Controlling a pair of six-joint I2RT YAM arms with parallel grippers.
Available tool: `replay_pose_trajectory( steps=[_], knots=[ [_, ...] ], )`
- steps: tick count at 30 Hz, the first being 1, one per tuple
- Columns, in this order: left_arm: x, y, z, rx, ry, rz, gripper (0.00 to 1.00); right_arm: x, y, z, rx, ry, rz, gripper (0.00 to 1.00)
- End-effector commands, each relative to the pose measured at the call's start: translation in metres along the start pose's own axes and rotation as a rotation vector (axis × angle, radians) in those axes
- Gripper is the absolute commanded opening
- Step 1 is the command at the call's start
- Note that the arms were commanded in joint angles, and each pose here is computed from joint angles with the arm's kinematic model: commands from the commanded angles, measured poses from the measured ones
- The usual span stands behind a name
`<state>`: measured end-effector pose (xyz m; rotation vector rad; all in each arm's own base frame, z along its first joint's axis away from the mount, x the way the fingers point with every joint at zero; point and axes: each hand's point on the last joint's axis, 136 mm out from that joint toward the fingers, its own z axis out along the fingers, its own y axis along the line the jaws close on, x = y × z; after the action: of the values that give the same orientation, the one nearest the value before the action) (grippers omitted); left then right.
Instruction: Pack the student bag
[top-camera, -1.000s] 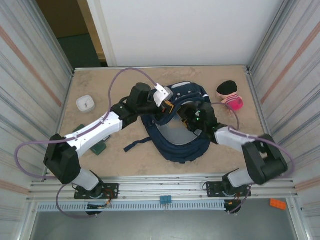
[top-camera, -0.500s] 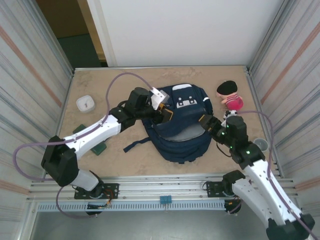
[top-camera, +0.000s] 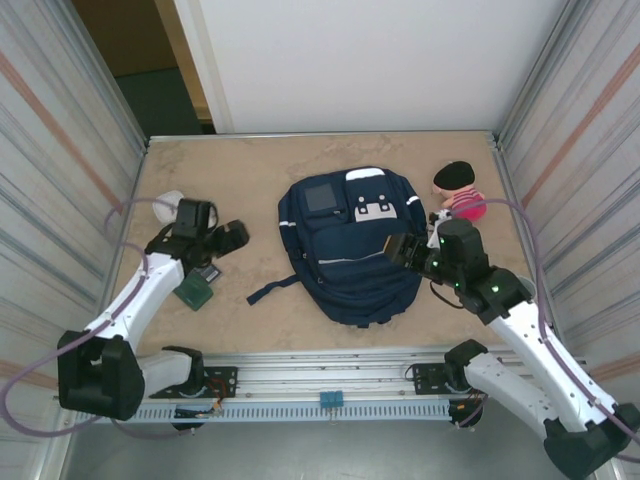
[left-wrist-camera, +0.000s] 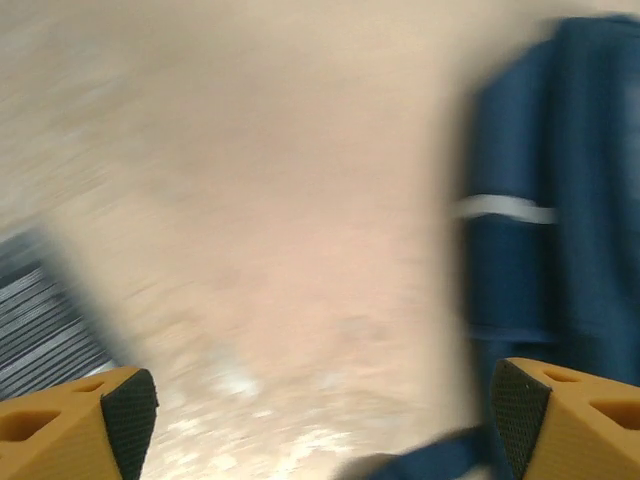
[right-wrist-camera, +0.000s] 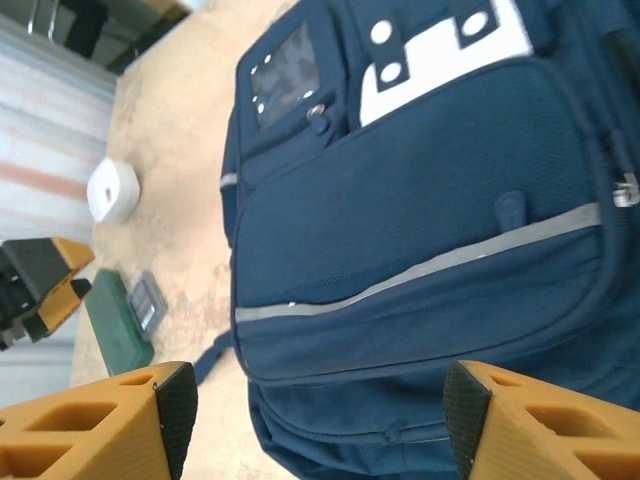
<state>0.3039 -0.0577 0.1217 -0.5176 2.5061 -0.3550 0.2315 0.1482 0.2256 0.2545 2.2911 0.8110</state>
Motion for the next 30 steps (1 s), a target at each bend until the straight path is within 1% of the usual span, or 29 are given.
replay_pose_trajectory(
  steps=[1,4,7,10,16,21,24,27,30],
  knots=[
    [0.013,0.053,-0.001,-0.159,0.009,-0.150,0.89,0.002,0.014,0.010,-0.051,0.000,-0.071,0.67],
    [0.012,0.077,0.001,-0.236,-0.007,-0.183,0.89,0.007,0.024,0.020,-0.086,0.025,-0.093,0.67],
    [0.010,0.088,0.004,-0.277,-0.013,-0.196,0.89,0.010,0.027,0.028,-0.087,0.043,-0.115,0.67],
    [0.017,0.094,0.016,-0.294,0.023,-0.218,0.89,0.011,0.029,0.033,-0.089,0.057,-0.126,0.67],
    [0.048,0.088,0.036,-0.242,0.111,-0.288,0.87,0.008,0.035,0.037,-0.109,0.051,-0.128,0.67],
    [0.074,0.063,0.040,-0.203,0.164,-0.261,0.87,0.006,0.041,0.040,-0.123,0.062,-0.133,0.68],
    [0.075,0.051,0.033,-0.207,0.159,-0.237,0.88,0.005,0.045,0.041,-0.131,0.068,-0.135,0.68],
    [0.065,0.054,0.019,-0.251,0.127,-0.255,0.89,0.004,0.046,0.042,-0.133,0.069,-0.138,0.68],
    [0.055,0.065,0.005,-0.317,0.104,-0.286,0.91,0.004,0.046,0.044,-0.131,0.071,-0.142,0.68]
  ],
)
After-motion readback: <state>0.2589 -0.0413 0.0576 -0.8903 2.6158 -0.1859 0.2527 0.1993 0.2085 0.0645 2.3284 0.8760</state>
